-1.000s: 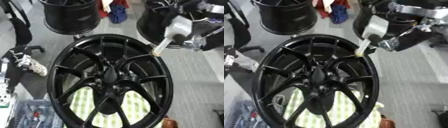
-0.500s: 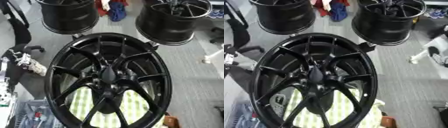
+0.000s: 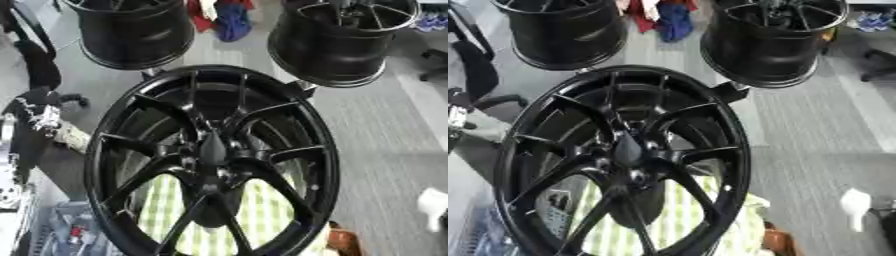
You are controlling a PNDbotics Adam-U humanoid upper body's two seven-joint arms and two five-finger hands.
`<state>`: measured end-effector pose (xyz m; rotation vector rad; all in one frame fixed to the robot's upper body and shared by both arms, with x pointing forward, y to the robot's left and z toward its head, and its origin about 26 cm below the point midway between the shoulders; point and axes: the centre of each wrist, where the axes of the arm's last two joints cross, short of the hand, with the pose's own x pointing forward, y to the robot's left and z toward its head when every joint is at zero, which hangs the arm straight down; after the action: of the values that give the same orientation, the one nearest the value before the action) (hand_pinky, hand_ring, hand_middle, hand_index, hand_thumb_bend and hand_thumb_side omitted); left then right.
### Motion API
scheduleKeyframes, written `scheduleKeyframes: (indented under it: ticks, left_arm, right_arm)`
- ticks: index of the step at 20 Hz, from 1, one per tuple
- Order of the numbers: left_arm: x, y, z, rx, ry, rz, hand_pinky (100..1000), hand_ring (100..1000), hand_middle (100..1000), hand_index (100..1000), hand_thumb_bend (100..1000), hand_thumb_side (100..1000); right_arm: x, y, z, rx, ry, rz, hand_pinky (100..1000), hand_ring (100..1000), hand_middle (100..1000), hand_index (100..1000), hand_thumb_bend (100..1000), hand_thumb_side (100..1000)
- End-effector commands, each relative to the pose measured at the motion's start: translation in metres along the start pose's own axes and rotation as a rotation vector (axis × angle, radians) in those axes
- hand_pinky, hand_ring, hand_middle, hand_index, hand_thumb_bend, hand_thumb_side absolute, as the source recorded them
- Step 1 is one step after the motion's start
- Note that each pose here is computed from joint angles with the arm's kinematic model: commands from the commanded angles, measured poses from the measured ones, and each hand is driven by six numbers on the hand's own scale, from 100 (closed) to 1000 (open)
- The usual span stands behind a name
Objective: Pull the pin out of the wheel hub.
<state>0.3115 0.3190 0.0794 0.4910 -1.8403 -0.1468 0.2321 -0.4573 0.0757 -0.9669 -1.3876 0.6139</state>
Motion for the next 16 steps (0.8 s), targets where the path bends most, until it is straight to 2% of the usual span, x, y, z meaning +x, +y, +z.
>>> scheduleKeyframes:
  ticks: [1, 5, 7, 12, 16]
  left_arm:
    - [0.009, 0.005, -0.006, 0.02, -0.037, -0.005, 549, 694, 697, 799, 281, 631]
    - [0.01, 0.003, -0.006, 0.019, -0.039, 0.002, 549, 695, 697, 798, 281, 631]
    - [0.01, 0.002, -0.006, 0.02, -0.04, 0.004, 549, 695, 697, 798, 281, 630]
    - [0.011, 0.001, -0.006, 0.019, -0.042, 0.013, 548, 696, 697, 797, 280, 630]
    - [0.011, -0.002, -0.006, 0.015, -0.04, 0.022, 548, 696, 697, 796, 279, 630]
  right_arm:
    - [0.0, -0.006, -0.003, -0.116, 0.001, -0.036, 978, 953, 1000, 1000, 290, 418]
    - [0.009, -0.002, -0.009, -0.227, -0.045, -0.103, 938, 917, 984, 1000, 281, 389]
    - [0.017, 0.001, -0.011, -0.251, -0.088, -0.142, 907, 893, 969, 1000, 212, 350]
    - [0.045, 0.012, -0.018, -0.274, -0.198, -0.235, 862, 826, 920, 990, 119, 288]
    - [0.074, 0.025, -0.023, -0.248, -0.286, -0.342, 853, 800, 903, 977, 100, 276]
